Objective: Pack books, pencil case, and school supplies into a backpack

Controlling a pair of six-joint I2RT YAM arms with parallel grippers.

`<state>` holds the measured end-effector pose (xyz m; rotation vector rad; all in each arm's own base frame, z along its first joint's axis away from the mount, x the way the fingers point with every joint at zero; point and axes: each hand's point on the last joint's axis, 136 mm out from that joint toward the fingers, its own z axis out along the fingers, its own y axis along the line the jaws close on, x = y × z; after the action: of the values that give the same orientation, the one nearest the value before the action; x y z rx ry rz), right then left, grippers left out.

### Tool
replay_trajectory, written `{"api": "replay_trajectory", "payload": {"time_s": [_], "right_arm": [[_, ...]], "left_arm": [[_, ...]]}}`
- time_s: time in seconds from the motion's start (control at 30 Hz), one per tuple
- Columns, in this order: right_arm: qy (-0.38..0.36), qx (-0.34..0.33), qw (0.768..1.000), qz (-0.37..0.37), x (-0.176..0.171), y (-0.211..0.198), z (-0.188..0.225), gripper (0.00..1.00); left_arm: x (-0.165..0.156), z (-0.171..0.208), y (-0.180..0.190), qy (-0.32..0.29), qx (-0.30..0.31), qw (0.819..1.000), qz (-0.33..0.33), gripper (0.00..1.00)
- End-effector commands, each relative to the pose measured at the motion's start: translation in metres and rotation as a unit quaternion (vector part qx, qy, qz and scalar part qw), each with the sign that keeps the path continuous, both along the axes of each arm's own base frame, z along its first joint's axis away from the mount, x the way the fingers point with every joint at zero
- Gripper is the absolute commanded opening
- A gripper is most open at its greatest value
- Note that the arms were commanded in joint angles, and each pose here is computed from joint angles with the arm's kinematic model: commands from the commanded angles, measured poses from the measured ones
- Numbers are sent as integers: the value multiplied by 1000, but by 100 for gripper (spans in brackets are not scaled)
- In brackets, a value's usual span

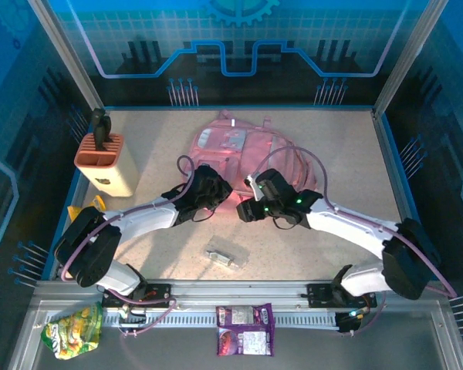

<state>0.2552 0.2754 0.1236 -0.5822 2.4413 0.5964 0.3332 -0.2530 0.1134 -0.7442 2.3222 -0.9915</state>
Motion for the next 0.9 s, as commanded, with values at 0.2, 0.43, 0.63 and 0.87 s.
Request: {"api": "replay_trajectory", "payload": {"time_s": [0.2, 0.43, 0.63, 0.87], "right_arm": [[-39, 20, 999, -31, 34, 31, -11, 43], [-78, -13, 995, -67, 50, 23, -14, 38], [-92, -27, 992, -77, 59, 24, -17, 37], [-137, -36, 985, -103, 71, 26, -1, 31]], "left_arm": [[3, 49, -26, -54, -53, 996, -35, 0], [5, 51, -30, -55, -57, 996, -41, 0], [4, 53, -31, -56, -62, 996, -42, 0], [1, 54, -35, -56, -70, 995, -46, 0]]}}
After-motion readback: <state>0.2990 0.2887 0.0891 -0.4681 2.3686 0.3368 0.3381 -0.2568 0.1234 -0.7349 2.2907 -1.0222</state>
